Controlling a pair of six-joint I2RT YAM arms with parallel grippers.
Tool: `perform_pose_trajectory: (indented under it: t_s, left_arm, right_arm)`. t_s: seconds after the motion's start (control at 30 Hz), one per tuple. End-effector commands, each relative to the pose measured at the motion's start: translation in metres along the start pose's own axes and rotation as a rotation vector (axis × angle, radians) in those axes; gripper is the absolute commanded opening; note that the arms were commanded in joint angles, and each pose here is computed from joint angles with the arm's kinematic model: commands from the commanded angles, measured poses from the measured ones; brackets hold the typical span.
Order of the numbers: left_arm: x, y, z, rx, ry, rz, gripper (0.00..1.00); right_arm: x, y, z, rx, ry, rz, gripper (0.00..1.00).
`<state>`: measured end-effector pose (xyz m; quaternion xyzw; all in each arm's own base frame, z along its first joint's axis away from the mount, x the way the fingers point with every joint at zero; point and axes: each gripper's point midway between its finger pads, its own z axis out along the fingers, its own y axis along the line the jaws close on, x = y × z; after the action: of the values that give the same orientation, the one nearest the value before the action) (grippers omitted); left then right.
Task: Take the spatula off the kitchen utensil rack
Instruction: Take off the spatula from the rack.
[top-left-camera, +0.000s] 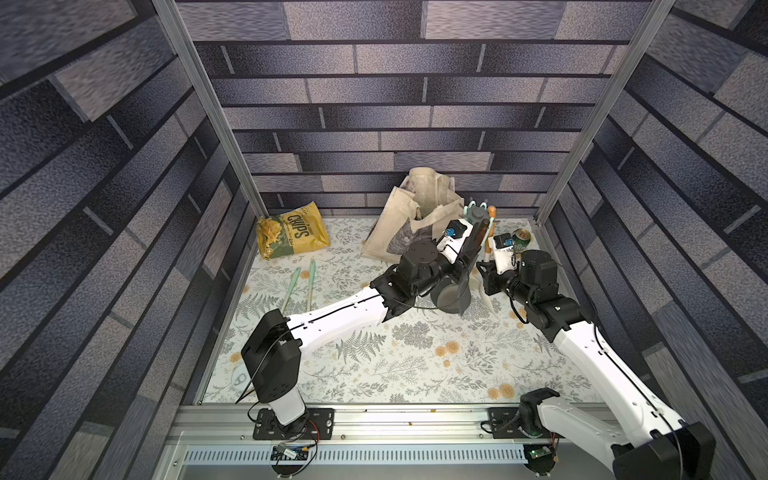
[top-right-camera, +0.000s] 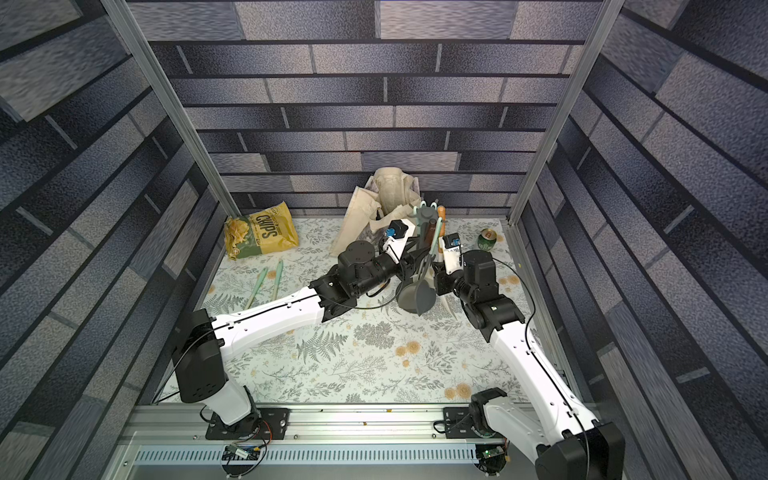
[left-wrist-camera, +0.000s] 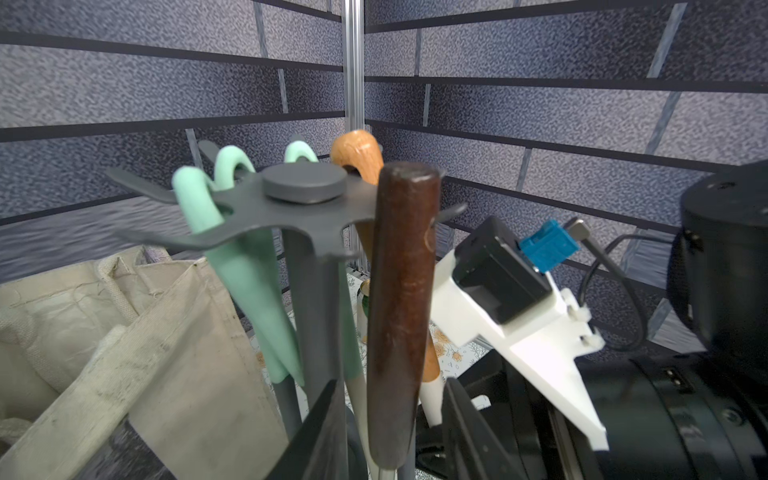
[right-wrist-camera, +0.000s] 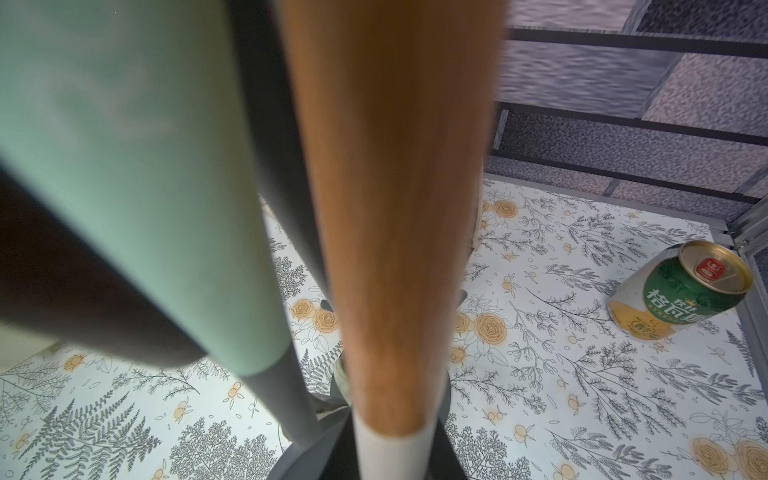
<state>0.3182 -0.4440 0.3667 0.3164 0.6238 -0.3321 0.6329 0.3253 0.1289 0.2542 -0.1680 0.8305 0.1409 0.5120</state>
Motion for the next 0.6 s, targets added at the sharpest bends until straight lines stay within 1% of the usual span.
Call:
perform_pose_trajectory:
  t_s: [0.0, 0.13, 0.27, 0.57]
  left_arm:
    - [-0.022, -0.002, 0.005, 0.037, -0.051, 0.016, 0.42]
    - [-0.018, -0.001, 0.013, 0.059, -0.020, 0.009, 0.42]
    - [-0.020, 0.002, 0.017, 0.069, -0.018, -0.009, 0.40]
    - [-0.018, 0.003, 0.019, 0.080, 0.001, -0.020, 0.23]
  right_arm:
    - [0.023, 0.003, 0.004, -0.011, 0.066, 0.014, 0.10]
    - [0.023, 0.003, 0.004, -0.009, 0.065, 0.014, 0.10]
    - [0.022, 0.002, 0.004, -0.007, 0.065, 0.014, 0.10]
    - [0.023, 0.002, 0.004, -0.007, 0.068, 0.012, 0.10]
